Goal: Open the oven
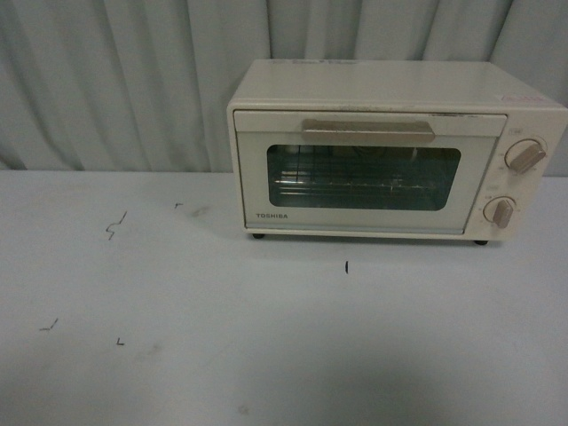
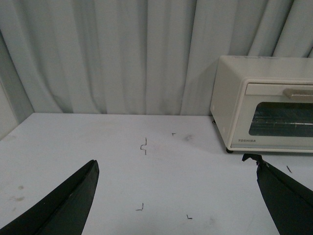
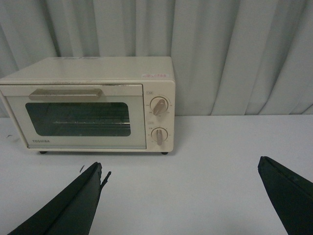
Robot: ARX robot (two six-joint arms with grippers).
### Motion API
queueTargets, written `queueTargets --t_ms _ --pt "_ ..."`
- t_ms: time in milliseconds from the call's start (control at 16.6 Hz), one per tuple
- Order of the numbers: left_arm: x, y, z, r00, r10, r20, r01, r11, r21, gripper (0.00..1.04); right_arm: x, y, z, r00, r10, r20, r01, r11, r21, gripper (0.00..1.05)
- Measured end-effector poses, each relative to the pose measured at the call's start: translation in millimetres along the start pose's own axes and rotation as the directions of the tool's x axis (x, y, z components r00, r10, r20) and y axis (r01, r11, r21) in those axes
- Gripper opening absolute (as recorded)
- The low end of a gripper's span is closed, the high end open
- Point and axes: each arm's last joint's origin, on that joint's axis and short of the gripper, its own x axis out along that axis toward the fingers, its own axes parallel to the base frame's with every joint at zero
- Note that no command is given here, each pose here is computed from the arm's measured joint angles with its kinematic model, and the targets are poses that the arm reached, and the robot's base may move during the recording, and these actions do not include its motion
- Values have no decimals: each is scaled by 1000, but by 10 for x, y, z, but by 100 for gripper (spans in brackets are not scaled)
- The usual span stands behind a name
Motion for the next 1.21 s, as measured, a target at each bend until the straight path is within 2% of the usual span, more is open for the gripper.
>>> queueTargets --t_ms 1207 --pt "0 0 0 1000 0 0 0 1000 0 98 0 0 0 1000 0 0 0 1000 0 98"
